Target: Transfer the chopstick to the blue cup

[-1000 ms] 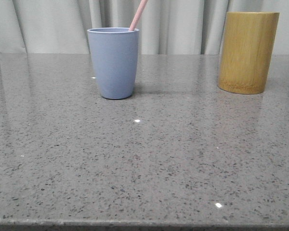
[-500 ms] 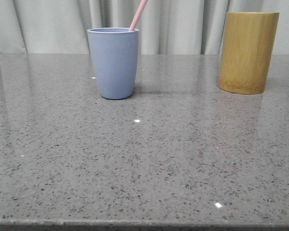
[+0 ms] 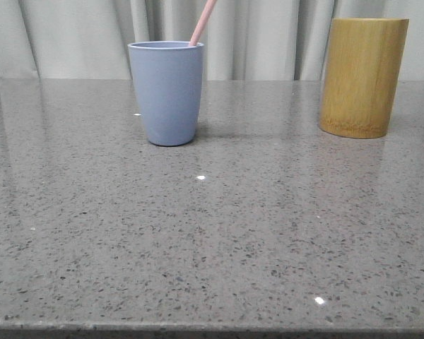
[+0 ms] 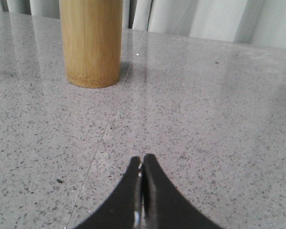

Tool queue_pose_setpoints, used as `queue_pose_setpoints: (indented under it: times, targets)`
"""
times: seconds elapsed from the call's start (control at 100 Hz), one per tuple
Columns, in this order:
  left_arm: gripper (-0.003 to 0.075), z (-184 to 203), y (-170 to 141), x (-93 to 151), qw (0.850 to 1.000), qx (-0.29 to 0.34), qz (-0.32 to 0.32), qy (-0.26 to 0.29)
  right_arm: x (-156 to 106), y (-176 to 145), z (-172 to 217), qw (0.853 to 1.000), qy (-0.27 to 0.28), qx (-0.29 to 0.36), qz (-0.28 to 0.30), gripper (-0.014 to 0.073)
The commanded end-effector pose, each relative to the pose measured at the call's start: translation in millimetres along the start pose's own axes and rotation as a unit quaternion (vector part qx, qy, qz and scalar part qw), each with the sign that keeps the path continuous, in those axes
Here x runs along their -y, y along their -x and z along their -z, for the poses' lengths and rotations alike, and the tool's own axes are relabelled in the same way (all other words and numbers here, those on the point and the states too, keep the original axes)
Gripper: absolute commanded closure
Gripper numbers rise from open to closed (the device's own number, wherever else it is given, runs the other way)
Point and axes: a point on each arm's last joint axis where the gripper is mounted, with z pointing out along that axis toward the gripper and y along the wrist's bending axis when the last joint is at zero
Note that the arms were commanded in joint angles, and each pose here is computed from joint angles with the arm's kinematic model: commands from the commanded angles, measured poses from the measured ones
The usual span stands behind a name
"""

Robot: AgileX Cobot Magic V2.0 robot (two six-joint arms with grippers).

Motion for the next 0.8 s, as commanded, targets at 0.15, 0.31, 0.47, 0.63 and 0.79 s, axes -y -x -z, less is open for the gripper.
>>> queue_pose_setpoints:
  times: [0.15, 0.31, 0.47, 0.63, 0.79]
  targets:
    - [0.0739, 2.8, 6.5, -0.3, 0.999, 0.054, 0.004, 0.004, -0.7, 2.1, -0.6, 0.998, 0.002, 0.063, -0.015, 0.0662]
    - [0.0739, 2.8, 6.5, -0.3, 0.999, 0.054, 0.004, 0.004, -0.7, 3.0, -0.5, 0.998, 0.002, 0.068, -0.015, 0.0662]
    - [0.0739, 2.8, 6.5, -0.3, 0.999, 0.054, 0.004, 0.004, -0.7, 2.9, -0.5, 0.998, 0.002, 0.067, -0.015, 0.0662]
    - [0.0739, 2.8, 6.5, -0.3, 0.999, 0.054, 0.004, 0.004, -0.7, 2.9, -0.5, 0.998, 0.002, 0.067, -0.015, 0.0662]
    - [0.0739, 2.8, 6.5, -0.3, 0.999, 0.054, 0.004, 0.004, -0.7, 2.9, -0.5, 0.998, 0.002, 0.067, -0.015, 0.0662]
